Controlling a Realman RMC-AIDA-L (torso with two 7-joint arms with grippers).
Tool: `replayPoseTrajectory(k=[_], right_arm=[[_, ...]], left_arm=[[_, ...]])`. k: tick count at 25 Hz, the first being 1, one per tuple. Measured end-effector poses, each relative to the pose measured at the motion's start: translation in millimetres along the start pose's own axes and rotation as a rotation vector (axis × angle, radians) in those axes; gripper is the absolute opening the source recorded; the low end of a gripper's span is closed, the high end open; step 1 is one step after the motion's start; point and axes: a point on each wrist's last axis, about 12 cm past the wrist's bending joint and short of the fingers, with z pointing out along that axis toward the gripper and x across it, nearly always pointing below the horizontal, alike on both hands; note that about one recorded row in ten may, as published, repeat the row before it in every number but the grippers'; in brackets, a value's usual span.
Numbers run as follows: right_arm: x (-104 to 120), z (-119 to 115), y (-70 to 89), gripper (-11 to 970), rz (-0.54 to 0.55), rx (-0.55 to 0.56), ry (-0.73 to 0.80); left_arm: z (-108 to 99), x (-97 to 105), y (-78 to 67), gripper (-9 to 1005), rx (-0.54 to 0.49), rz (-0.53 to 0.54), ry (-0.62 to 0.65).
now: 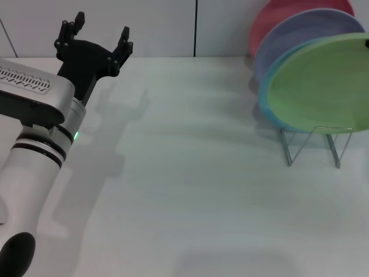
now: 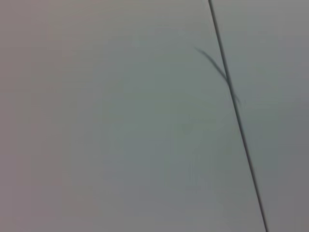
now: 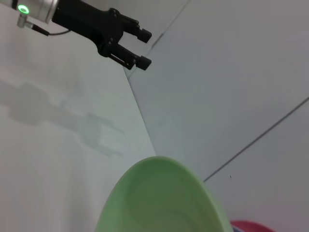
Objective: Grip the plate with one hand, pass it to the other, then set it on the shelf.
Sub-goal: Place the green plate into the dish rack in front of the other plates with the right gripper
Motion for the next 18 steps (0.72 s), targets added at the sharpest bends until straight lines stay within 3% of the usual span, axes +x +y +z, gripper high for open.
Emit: replayPoseTrajectory(k=[12,17,18], right_arm=[[23.5,7.3,3.6,66,0.056,0.04,0.02],[30.7,10.1,5.6,86,0.075,0.036,0.048],[30.7,10.1,5.6,139,0.075,0.036,0.048]], left_arm=[[8.2,-6.0,-10.6,857,0.045,0.008,-0.017],[13.6,-8.8,-14.5,857,0.064,0.011,-0.016],[13.6,-8.8,-14.5,857,0.064,0.011,-0.016]])
